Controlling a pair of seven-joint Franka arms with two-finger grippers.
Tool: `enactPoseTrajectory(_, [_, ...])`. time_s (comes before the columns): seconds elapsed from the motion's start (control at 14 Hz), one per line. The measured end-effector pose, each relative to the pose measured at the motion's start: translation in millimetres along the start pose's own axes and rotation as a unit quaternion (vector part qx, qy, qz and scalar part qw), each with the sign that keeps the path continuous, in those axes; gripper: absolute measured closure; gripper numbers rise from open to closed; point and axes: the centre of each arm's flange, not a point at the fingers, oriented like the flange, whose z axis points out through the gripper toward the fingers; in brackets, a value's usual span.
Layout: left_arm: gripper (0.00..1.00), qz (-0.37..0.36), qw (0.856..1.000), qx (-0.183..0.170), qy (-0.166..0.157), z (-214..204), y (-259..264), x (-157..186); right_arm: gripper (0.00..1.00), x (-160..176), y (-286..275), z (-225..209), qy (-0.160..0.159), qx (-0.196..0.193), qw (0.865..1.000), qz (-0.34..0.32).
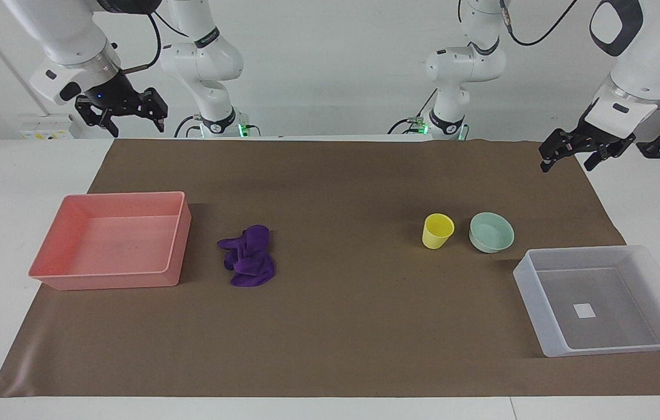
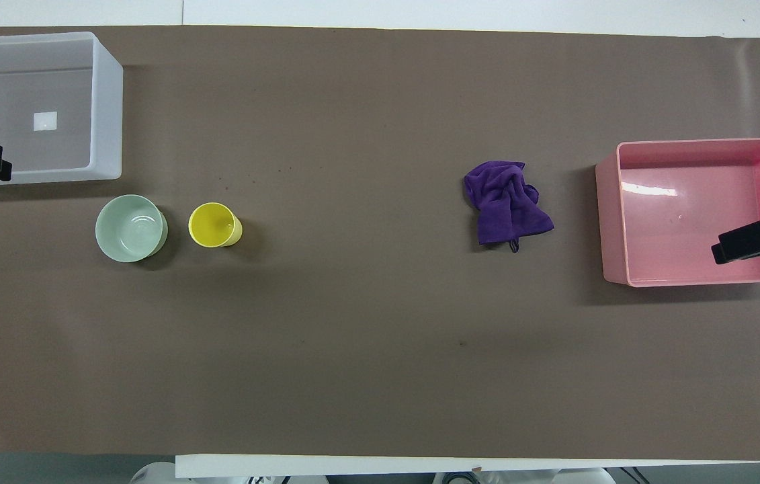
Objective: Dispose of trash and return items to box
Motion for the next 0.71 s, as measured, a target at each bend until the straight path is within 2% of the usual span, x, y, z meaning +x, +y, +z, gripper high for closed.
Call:
enactPoseTrajectory(0.36, [0.00,-0.001,1.000,0.000,-0.001,1,-1,0,0.00,6,0,-2,0.021,-0.003,1.000,0.000])
enactPoseTrajectory(0.5, [0.00,-0.003,1.000,0.000,-0.005,8,-2,-1,0.00,17,-7,6,0.044,-0.003,0.999,-0.008])
enactPoseTrajectory(0.71, [0.00,-0.028,0.999,0.001,0.031,50,-2,-7,0.00,52,-49,47,0.047,-0.004,0.998,-0.048])
